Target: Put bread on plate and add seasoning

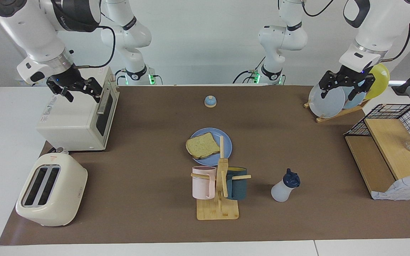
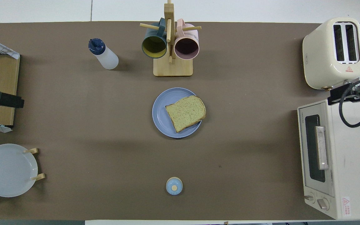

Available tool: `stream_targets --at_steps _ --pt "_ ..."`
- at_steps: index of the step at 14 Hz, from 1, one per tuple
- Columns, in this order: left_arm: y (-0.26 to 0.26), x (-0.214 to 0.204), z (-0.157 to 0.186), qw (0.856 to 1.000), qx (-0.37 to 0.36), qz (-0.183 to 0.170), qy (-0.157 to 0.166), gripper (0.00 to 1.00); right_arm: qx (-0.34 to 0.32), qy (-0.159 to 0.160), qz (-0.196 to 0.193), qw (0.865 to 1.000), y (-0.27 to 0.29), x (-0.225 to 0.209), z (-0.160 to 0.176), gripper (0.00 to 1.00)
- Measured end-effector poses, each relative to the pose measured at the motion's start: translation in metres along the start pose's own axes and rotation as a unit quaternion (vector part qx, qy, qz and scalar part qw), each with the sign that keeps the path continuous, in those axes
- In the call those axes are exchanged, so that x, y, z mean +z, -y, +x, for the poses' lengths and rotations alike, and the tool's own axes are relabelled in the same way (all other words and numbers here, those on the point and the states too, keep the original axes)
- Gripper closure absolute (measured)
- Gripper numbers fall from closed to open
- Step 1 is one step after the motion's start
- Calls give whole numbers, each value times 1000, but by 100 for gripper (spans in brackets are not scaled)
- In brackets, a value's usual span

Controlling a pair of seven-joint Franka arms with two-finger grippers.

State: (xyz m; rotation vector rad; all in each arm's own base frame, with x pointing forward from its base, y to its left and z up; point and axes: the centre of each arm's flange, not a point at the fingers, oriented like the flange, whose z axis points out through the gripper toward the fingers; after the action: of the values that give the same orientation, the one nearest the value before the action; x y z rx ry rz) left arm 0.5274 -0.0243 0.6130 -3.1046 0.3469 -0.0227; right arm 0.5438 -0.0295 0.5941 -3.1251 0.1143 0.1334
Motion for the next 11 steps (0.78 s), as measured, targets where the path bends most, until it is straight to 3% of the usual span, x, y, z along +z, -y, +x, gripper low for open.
stream_targets --at_steps 11 --pt "8 -1 -7 999 -35 -21 14 0 0 0 0 1000 0 0 0 0"
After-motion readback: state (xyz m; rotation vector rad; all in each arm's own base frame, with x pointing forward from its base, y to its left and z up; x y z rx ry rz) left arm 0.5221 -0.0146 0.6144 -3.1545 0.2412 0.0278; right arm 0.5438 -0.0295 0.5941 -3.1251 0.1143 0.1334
